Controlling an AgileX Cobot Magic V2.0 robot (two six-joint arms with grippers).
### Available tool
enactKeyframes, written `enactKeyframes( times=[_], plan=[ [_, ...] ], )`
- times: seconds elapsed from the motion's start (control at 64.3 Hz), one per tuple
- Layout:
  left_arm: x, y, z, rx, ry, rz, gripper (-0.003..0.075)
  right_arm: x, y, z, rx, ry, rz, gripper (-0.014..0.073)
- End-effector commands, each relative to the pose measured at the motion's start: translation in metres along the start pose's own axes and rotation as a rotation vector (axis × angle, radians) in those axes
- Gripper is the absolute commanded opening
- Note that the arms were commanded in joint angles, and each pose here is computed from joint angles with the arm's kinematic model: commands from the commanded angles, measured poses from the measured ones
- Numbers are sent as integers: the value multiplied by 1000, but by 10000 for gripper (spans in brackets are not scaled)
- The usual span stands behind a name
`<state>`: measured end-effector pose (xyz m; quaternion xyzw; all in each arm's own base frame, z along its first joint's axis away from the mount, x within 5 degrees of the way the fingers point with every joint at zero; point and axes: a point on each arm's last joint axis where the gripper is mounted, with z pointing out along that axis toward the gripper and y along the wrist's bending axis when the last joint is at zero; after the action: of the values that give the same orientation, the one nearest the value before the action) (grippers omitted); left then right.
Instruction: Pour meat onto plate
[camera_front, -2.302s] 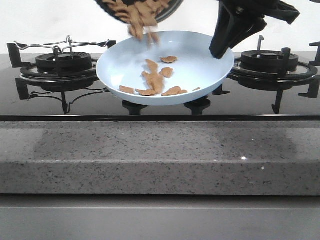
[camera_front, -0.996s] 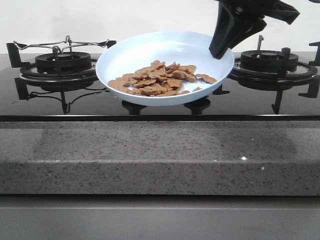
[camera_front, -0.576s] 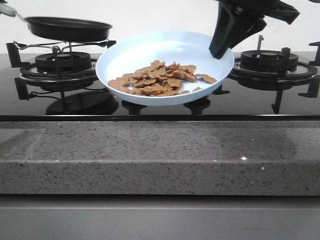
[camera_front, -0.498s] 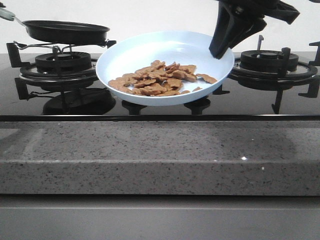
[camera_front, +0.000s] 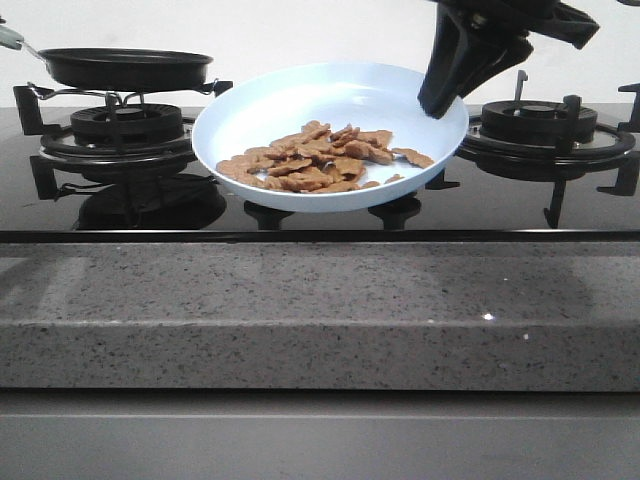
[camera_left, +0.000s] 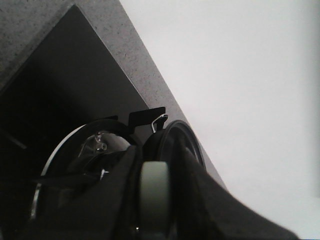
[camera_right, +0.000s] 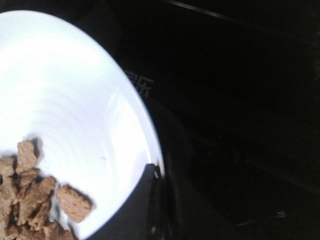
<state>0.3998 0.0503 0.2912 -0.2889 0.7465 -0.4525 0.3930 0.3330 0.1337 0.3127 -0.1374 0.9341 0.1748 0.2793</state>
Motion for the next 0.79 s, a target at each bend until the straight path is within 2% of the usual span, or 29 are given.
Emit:
enactKeyframes(
  times=[0.0, 0.14, 0.249, 0.513, 0.778],
  plan=[
    [0, -29, -13, 73, 12, 72, 256, -12, 7, -27, -19, -124, -5, -60],
    [1, -28, -13, 67, 29, 87, 456, -12, 7, -27, -19, -124, -5, -60],
    [2, -28, -14, 55, 38, 106, 526, -12, 7, -27, -19, -124, -5, -60],
    [16, -42, -26, 70, 155, 221, 522, -12, 7, -27, -19, -124, -5, -60],
    [28, -51, -36, 90, 261, 249, 447, -12, 7, -27, -19, -124, -5, -60]
  ],
)
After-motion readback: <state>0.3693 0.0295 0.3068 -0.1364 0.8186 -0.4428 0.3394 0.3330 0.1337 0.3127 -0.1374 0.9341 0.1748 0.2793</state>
